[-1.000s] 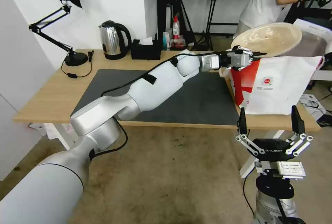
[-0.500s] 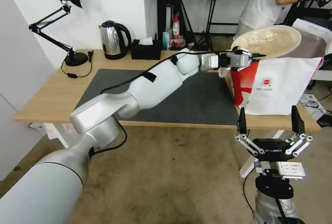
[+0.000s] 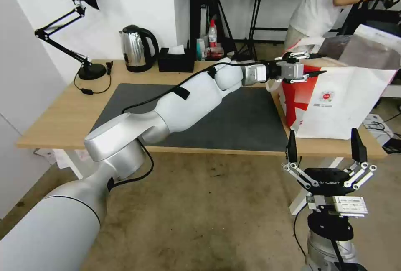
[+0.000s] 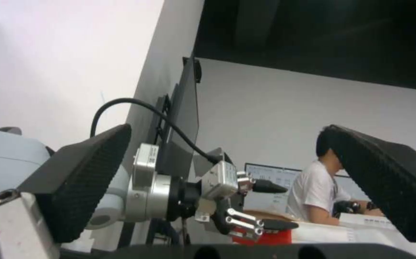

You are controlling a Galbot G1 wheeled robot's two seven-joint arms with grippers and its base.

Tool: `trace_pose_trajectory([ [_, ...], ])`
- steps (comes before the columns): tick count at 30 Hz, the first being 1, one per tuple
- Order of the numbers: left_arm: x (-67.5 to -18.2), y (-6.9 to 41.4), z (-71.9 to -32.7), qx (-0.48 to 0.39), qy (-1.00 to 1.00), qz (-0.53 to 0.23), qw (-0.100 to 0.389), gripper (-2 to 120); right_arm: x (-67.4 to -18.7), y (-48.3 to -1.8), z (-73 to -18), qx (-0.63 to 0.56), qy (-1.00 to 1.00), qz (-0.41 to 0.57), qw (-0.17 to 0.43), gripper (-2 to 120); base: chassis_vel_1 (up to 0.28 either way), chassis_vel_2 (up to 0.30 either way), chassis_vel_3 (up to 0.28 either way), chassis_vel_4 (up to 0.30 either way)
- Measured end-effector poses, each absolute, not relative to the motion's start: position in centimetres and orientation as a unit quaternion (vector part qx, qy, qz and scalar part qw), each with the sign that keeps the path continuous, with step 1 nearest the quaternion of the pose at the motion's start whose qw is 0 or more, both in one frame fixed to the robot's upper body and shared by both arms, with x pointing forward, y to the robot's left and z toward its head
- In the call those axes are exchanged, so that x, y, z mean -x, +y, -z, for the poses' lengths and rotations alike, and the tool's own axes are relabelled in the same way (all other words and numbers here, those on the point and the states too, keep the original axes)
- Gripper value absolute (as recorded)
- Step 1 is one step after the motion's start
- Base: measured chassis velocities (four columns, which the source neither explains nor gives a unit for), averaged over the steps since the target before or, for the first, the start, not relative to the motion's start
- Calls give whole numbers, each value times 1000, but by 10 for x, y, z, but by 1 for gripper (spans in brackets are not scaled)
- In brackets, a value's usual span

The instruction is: Pick up the trash from the table and place it into the takeout bag.

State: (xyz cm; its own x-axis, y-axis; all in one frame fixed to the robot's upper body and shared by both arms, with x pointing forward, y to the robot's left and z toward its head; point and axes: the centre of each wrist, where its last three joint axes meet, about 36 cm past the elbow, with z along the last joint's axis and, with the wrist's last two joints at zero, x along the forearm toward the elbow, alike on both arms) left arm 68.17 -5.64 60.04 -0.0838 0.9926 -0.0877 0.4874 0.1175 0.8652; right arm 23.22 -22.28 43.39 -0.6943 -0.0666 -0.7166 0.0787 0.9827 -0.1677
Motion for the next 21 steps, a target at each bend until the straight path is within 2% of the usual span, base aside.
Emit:
trace_pose_trajectory([
  [1,-682,-56,-600,-568,651,-344,367,57,-232,-223,-434,-3,916,93,391,100,0,0,0,0],
  [3,-682,-56,-605,-576,643,-344,370,69,-233,-222,-434,-4,916,92,391,100,0,0,0,0],
  [6,-682,-57,-609,-589,635,-337,368,76,-233,-222,-434,-5,916,92,391,100,0,0,0,0],
  [10,-675,-64,-614,-612,628,-307,370,95,-233,-222,-434,-5,916,92,390,100,0,0,0,0],
  [14,-668,-69,-619,-620,624,-285,381,99,-233,-222,-434,-5,916,92,390,100,0,0,0,0],
  [21,-661,-70,-637,-600,636,-247,417,100,-233,-221,-434,-2,917,92,389,100,0,0,0,0],
])
